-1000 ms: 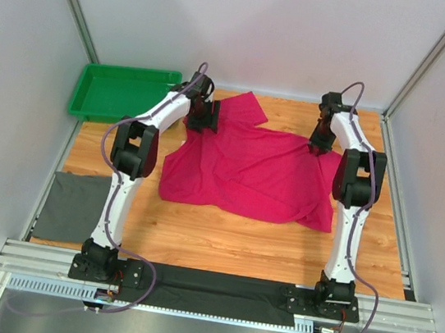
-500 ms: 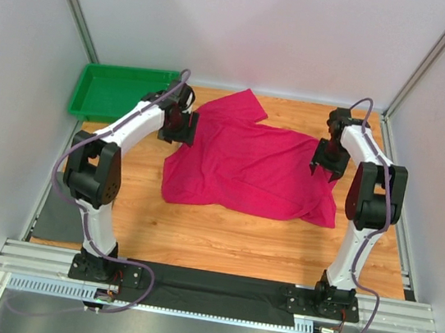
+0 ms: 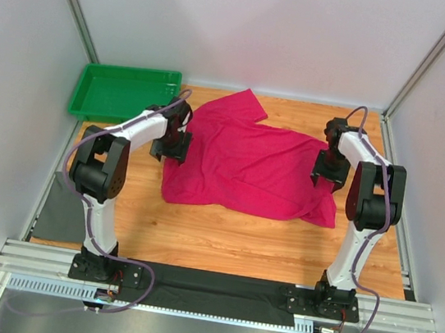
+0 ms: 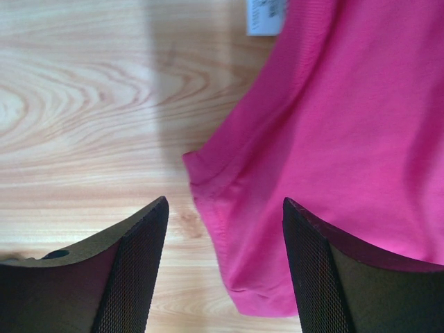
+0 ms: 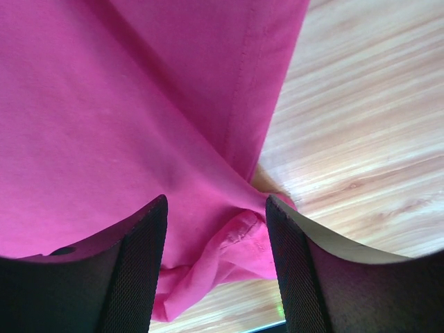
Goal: Fold and stack the t-shirts
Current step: Flatten the tshirt out
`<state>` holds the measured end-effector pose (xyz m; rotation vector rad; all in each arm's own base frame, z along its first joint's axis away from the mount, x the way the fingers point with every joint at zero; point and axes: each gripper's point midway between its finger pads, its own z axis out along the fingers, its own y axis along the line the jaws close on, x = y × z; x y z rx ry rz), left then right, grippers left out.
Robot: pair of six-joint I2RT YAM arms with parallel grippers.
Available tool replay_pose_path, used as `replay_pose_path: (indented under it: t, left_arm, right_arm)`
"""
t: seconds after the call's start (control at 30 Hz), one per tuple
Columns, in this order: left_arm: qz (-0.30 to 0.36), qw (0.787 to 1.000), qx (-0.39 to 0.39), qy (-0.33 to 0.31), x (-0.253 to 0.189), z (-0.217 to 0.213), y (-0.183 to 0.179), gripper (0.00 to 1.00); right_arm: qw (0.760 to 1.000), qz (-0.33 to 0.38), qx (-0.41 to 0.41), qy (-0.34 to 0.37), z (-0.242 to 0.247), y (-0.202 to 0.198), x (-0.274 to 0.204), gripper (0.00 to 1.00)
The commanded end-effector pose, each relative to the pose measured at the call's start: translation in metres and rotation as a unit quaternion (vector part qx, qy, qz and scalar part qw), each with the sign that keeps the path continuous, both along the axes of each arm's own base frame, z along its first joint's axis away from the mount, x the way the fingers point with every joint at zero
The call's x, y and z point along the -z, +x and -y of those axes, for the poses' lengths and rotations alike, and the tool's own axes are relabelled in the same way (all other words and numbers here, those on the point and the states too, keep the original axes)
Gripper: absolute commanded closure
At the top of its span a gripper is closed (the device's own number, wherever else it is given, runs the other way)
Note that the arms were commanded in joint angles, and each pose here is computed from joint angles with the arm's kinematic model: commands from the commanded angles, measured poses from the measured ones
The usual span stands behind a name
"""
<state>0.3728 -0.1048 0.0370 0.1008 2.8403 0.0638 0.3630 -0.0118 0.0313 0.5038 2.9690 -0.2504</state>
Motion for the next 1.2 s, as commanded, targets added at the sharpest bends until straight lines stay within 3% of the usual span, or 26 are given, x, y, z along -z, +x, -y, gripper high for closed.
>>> replay_pose_path:
  t: [0.0, 0.2, 0.33, 0.57, 0.67, 0.73, 0.8, 0.83, 0.9, 1.17]
  left_arm:
    - [0.036, 0.999, -0.010, 0.006, -0.021, -0.019, 0.005, 0.27]
    - [0.033, 0.998, -0.026, -0.051, -0.014, -0.025, 0.006, 0.35]
    - [0.029, 0.993, -0.013, -0.111, -0.006, -0.006, 0.013, 0.35]
    - [-0.002, 0.989, -0.013, -0.150, 0.012, 0.010, 0.023, 0.36]
    - [-0.017, 0.988, -0.021, -0.149, 0.020, 0.011, 0.018, 0.48]
    - [-0.018, 0.989, -0.025, -0.142, 0.022, 0.008, 0.017, 0.65]
    - [-0.010, 0.990, -0.028, -0.138, 0.016, 0.006, 0.019, 0.77]
    - [-0.005, 0.990, -0.028, -0.139, 0.011, 0.007, 0.020, 0.88]
    - [0.013, 0.989, -0.032, -0.145, -0.006, 0.007, 0.024, 1.00]
    - [0.142, 0.973, -0.031, -0.181, -0.113, 0.011, 0.032, 1.00]
  right_arm:
    - [0.999, 0.034, -0.010, -0.031, 0.011, 0.006, -0.016, 0.39]
    - [1.000, 0.020, -0.008, -0.019, 0.010, 0.002, 0.004, 0.44]
    - [1.000, 0.020, -0.013, -0.015, 0.009, 0.004, 0.012, 0.46]
    - [1.000, 0.015, -0.018, -0.010, 0.008, 0.006, 0.020, 0.49]
    - [1.000, 0.010, -0.020, -0.012, 0.009, 0.006, 0.025, 0.52]
    - [1.000, 0.006, -0.021, -0.013, 0.009, 0.007, 0.028, 0.58]
    - [1.000, 0.006, -0.021, -0.010, 0.008, 0.009, 0.027, 0.80]
    - [1.000, 0.008, -0.020, -0.006, 0.006, 0.011, 0.025, 0.87]
    - [1.000, 0.014, -0.008, -0.003, 0.005, 0.012, 0.019, 0.97]
    - [0.994, 0.108, 0.021, 0.004, 0.002, 0.031, -0.062, 1.00]
